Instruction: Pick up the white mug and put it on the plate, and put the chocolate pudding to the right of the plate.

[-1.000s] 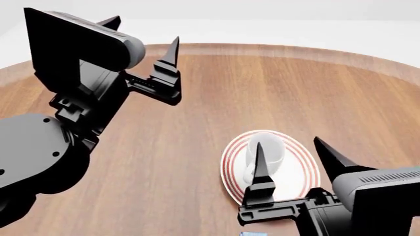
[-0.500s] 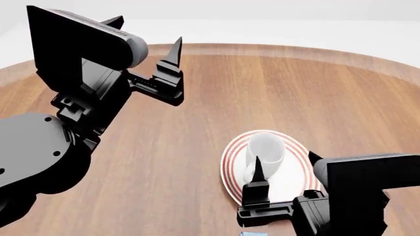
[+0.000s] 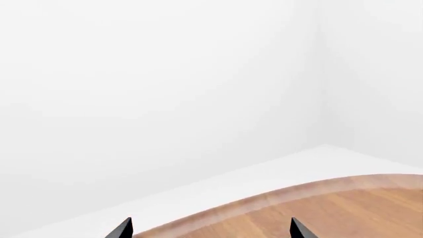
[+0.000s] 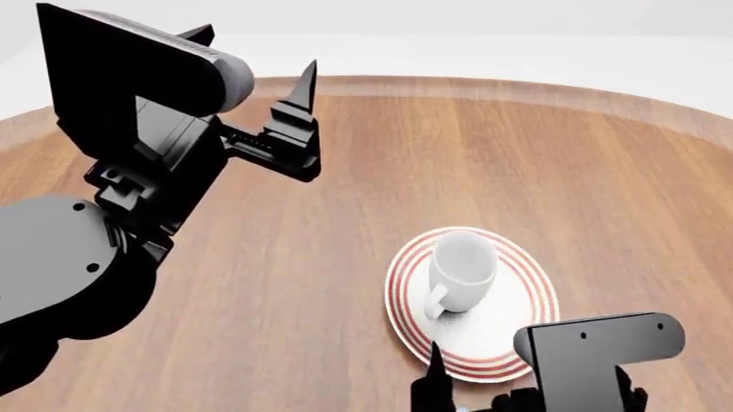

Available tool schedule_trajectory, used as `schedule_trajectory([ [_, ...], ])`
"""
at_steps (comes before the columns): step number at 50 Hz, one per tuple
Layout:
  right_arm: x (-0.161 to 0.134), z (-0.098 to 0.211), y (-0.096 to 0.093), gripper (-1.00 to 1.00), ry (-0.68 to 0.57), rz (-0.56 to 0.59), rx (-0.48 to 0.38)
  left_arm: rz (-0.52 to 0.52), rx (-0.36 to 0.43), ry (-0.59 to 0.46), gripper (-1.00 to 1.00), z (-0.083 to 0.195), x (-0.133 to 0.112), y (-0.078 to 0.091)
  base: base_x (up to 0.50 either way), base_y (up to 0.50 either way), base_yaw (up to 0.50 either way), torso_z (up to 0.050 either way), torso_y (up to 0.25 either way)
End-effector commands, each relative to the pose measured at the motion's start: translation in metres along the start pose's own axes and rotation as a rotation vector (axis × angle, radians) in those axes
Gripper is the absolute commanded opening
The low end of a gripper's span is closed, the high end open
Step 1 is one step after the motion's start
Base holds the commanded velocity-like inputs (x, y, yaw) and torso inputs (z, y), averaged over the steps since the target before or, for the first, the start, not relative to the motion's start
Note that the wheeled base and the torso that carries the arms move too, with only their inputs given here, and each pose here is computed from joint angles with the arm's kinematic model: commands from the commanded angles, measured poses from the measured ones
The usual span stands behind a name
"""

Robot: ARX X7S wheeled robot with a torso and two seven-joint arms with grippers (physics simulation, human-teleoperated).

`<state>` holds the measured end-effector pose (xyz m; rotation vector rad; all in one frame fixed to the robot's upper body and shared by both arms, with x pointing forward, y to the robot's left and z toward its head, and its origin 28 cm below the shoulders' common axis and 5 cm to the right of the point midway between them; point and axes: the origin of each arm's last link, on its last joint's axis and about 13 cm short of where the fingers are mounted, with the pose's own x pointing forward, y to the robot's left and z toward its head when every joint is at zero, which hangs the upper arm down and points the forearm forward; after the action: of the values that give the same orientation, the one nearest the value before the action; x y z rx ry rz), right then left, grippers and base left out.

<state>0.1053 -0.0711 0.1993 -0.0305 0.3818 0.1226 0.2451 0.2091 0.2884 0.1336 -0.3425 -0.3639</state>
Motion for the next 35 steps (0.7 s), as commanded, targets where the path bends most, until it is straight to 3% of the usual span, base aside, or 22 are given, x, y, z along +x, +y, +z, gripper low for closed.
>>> schedule_trajectory([
  [1,-0.003,-0.011,0.003,1.00,0.072,0.024,0.000,0.001,-0.002,0.001,1.00,0.002,-0.001,-0.001,0.00,0.00,0.00,0.000,0.000],
  [35,-0.017,-0.049,0.015,1.00,0.242,0.027,0.038,0.000,-0.009,0.028,1.00,-0.009,-0.001,-0.001,0.00,0.00,0.00,0.000,0.000],
])
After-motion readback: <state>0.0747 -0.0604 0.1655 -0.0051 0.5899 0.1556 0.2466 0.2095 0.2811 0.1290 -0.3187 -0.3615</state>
